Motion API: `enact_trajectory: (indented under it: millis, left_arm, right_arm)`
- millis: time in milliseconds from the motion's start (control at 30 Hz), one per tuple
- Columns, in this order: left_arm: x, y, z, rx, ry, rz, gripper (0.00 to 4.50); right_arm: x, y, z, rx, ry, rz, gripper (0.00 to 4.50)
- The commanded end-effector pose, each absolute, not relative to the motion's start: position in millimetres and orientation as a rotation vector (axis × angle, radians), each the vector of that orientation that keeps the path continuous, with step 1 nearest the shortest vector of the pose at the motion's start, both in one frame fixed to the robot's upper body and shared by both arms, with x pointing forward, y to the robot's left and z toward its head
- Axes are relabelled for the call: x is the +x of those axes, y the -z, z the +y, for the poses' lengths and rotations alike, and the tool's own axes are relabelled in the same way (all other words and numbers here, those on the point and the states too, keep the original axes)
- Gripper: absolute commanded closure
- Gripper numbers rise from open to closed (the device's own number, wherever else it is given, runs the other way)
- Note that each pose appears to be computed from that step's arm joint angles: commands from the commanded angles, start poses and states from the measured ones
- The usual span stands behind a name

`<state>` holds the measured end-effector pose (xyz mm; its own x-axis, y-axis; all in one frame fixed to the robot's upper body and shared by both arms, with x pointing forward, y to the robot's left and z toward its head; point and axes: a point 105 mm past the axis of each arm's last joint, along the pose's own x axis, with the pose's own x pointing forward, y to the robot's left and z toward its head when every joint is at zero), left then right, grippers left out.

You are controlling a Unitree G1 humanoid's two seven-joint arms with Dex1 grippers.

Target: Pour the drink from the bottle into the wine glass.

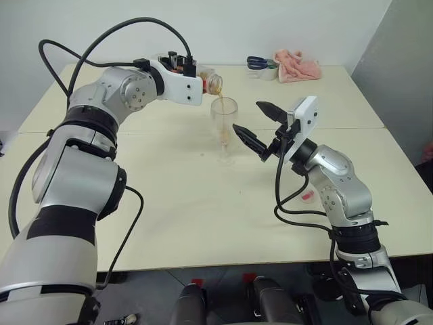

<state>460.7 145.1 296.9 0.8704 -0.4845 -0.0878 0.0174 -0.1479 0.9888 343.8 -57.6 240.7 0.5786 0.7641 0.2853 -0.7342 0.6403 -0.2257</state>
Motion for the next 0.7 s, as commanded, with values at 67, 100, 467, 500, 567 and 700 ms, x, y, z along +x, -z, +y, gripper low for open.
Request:
enact_trajectory:
  millis: [67, 100, 467, 500, 567, 700]
  left_arm:
    - [456.3, -327.1, 143.9, 1.698, 0.385, -0.446, 2.88]
    - [456.4, -327.1, 144.0, 1.701, 0.384, -0.447, 2.88]
    - [456.9, -327.6, 145.2, 1.755, 0.370, -0.447, 2.88]
    - [456.8, -328.1, 145.7, 1.760, 0.368, -0.448, 2.88]
    - [456.7, -328.8, 146.9, 1.770, 0.364, -0.448, 2.88]
    - [456.5, -329.2, 149.1, 1.783, 0.357, -0.447, 2.88]
  right_arm:
    - [337.5, -253.7, -59.0, -0.089, -0.881, -0.436, 0.00]
    - [337.6, -253.6, -59.0, -0.090, -0.882, -0.436, 0.00]
    - [336.6, -253.0, -56.7, -0.089, -0.892, -0.436, 0.00]
    - [336.4, -252.7, -56.4, -0.089, -0.894, -0.436, 0.00]
    - [336.1, -252.6, -55.4, -0.088, -0.898, -0.437, 0.00]
    - [335.4, -252.1, -54.0, -0.087, -0.904, -0.437, 0.00]
